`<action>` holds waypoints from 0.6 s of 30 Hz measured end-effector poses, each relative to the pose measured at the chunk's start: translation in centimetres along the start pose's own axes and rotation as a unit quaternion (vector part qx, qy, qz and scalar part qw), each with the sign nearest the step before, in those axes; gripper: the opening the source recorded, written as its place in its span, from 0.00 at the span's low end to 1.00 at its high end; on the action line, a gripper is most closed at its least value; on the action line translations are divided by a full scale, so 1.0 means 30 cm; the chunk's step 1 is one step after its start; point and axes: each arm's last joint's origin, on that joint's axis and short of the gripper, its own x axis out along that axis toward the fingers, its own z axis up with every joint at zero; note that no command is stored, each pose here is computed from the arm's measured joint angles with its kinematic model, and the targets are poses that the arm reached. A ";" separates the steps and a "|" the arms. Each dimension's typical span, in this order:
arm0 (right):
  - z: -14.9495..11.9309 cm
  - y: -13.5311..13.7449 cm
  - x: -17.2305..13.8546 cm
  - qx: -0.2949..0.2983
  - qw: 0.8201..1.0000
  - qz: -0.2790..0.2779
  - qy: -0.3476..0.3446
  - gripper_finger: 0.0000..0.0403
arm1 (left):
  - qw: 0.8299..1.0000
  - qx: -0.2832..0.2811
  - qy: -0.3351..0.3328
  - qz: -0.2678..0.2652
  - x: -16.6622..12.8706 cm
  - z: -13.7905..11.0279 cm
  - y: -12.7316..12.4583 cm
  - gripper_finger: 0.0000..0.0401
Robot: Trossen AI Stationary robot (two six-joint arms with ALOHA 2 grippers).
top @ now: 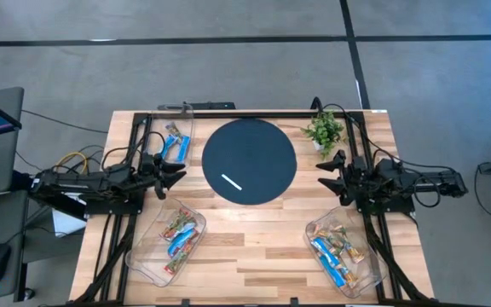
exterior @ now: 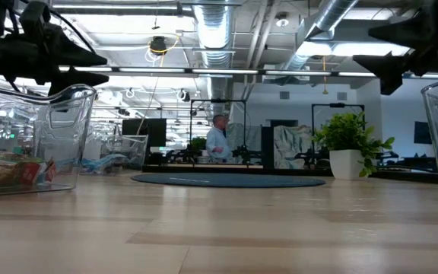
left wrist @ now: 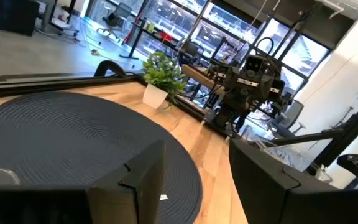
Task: Pick and place Granola Bars by type
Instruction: Return to Home Position
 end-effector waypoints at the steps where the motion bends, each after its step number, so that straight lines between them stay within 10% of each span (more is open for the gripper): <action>1: -0.004 -0.001 0.000 -0.001 1.000 -0.001 0.006 0.63 | 1.000 0.001 0.000 0.001 0.000 0.000 0.000 0.43; 8: -0.025 -0.004 -0.001 -0.095 0.995 0.004 0.040 0.63 | 0.980 0.192 0.020 -0.047 0.000 -0.007 -0.007 0.43; 18: -0.047 -0.005 -0.002 -0.128 0.989 0.017 0.074 0.63 | 0.955 0.283 0.033 -0.088 -0.001 -0.016 -0.012 0.43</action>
